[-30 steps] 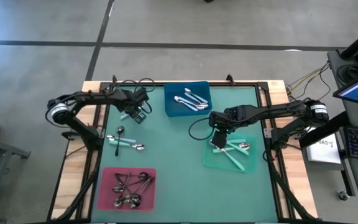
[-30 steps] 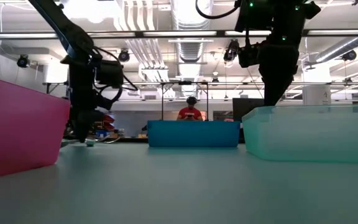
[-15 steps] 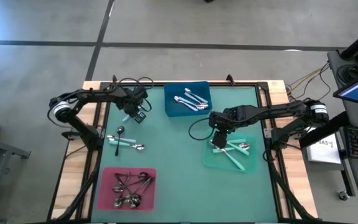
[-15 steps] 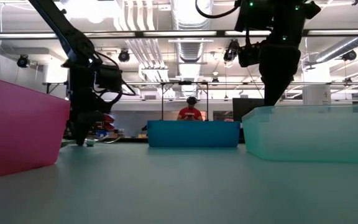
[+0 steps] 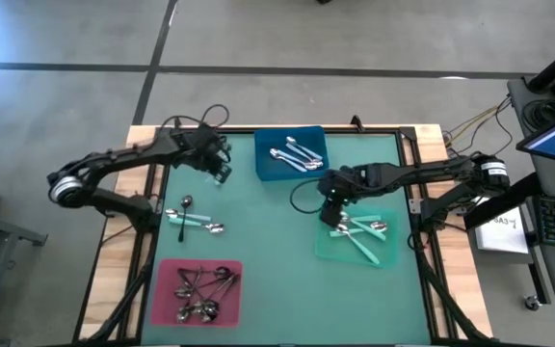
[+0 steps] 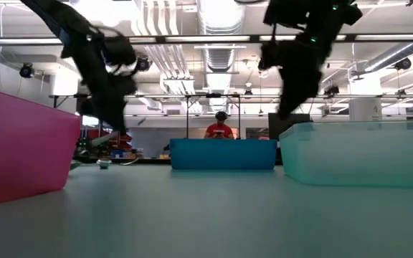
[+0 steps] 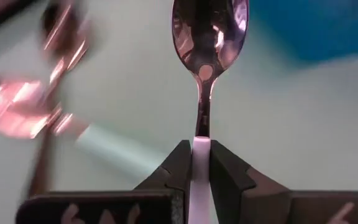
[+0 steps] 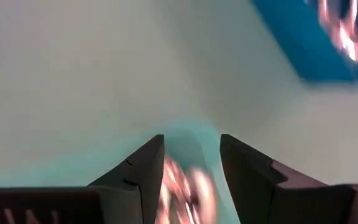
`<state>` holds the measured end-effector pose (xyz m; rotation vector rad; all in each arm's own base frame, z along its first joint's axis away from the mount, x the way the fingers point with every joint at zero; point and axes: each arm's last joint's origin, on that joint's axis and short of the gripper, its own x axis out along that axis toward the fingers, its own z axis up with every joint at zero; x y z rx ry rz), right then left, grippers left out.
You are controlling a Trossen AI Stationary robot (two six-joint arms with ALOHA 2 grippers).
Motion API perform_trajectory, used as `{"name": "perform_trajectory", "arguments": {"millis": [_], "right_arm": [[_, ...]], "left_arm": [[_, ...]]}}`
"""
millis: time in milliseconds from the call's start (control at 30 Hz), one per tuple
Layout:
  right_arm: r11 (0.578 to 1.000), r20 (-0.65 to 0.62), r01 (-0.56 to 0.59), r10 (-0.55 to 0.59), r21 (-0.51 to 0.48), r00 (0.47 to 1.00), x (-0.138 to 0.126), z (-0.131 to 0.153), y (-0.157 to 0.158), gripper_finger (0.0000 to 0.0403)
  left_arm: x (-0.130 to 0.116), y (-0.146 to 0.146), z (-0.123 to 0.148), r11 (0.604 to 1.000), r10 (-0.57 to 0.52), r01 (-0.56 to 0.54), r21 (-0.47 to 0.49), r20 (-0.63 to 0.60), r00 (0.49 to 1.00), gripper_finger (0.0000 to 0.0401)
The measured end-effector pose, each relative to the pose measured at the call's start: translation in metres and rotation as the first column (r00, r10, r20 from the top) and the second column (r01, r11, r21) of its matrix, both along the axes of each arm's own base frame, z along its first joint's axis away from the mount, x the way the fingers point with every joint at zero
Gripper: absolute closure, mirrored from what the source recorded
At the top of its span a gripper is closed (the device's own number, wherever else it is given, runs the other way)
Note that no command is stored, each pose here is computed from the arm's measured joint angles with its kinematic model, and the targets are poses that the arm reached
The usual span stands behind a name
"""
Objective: Sort silverware by color (type)
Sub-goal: Put the blue spoon into the blue bin
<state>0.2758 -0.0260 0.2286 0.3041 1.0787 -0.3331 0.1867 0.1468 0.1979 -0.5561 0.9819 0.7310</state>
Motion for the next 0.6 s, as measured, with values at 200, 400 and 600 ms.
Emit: {"name": "perform_trajectory", "arguments": {"millis": [200, 400, 600], "right_arm": [[0.996, 0.355, -0.036, 0.061, -0.077, 0.933, 0.030, 0.020, -0.003, 0.0265], [0.985, 0.561, -0.054, 0.137, -0.161, 0.817, 0.051, 0.033, -0.004, 0.0264], [0.985, 0.587, -0.046, 0.136, -0.166, 0.798, 0.054, 0.033, -0.008, 0.0229]], "left_arm": [[0.025, -0.018, 0.033, 0.989, -0.105, 0.067, 0.128, 0.317, 0.943, 0.0381], [0.053, -0.041, 0.058, 0.962, -0.235, 0.113, 0.248, 0.542, 0.807, 0.0381], [0.078, -0.062, 0.072, 0.931, -0.343, 0.136, 0.339, 0.685, 0.643, 0.0381]]}}
